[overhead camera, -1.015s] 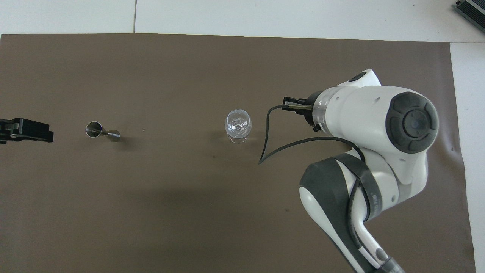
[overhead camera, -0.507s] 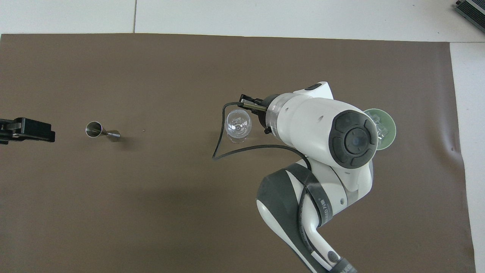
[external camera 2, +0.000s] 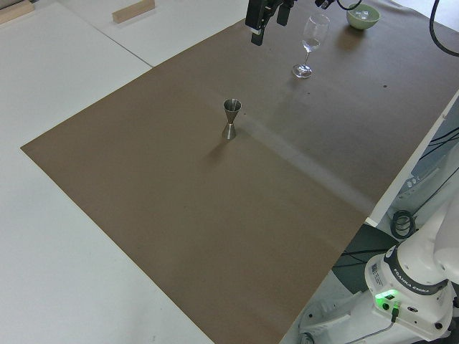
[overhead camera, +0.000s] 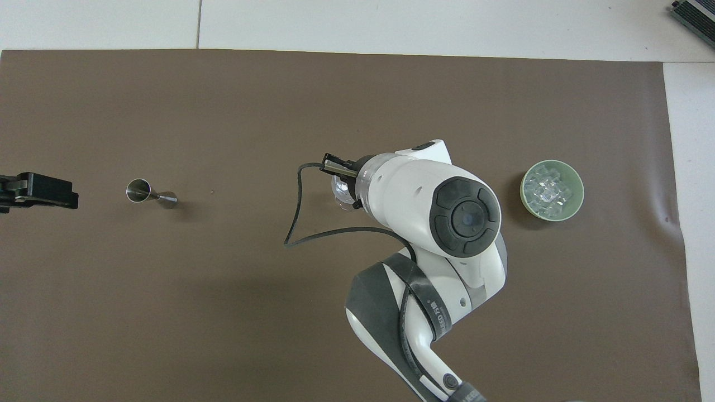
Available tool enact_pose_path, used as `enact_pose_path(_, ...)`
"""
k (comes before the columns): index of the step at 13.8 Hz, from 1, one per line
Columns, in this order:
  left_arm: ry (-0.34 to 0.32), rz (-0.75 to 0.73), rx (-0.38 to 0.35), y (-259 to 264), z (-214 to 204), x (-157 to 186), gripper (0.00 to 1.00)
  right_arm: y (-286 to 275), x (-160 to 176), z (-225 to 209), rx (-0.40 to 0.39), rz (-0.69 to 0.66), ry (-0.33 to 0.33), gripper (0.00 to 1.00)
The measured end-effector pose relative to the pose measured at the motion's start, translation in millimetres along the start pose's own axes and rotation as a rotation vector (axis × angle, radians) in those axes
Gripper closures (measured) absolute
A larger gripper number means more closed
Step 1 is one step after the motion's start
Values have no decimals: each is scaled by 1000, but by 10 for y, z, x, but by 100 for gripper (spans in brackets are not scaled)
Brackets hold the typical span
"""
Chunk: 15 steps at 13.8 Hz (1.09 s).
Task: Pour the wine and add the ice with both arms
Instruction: 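Withdraw the right gripper from the glass back toward the green cup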
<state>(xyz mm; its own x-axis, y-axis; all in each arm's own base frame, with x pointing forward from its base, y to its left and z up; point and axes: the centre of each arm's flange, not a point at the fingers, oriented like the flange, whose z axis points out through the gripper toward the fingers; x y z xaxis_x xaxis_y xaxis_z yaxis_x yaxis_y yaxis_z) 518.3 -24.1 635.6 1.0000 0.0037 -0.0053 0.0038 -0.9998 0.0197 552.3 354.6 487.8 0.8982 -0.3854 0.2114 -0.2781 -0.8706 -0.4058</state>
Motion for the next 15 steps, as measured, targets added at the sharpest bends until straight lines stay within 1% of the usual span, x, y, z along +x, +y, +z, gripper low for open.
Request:
enact_pose_path(1,0,0,0,0,0,0,0,6,9,1,-1,2,1,54)
enact_pose_path(2,0,0,0,0,0,0,0,10,18,-3,0,3,2,41)
enact_pose_path(3,0,0,0,0,0,0,0,10,22,-6,0,3,3,31)
enact_pose_path(4,0,-1,0,0,0,0,0,9,23,-8,0,3,3,26)
enact_pose_path(5,0,-1,0,-1,0,0,0,8,24,-9,1,3,3,26)
enact_pose_path(6,0,-1,0,-1,0,0,0,8,27,-11,1,4,4,19)
enact_pose_path(7,0,-1,0,-1,0,0,0,12,42,-19,1,6,6,15)
enact_pose_path(8,0,-1,0,-1,0,0,0,27,77,-41,0,10,9,15)
enact_pose_path(10,0,-2,0,-1,0,0,0,142,216,-194,-31,25,3,0)
enact_pose_path(12,0,-2,0,-1,0,0,0,414,503,-574,-78,17,-2,0)
enact_pose_path(15,0,-2,0,-2,0,0,0,1023,933,-1245,-161,-8,-13,0)
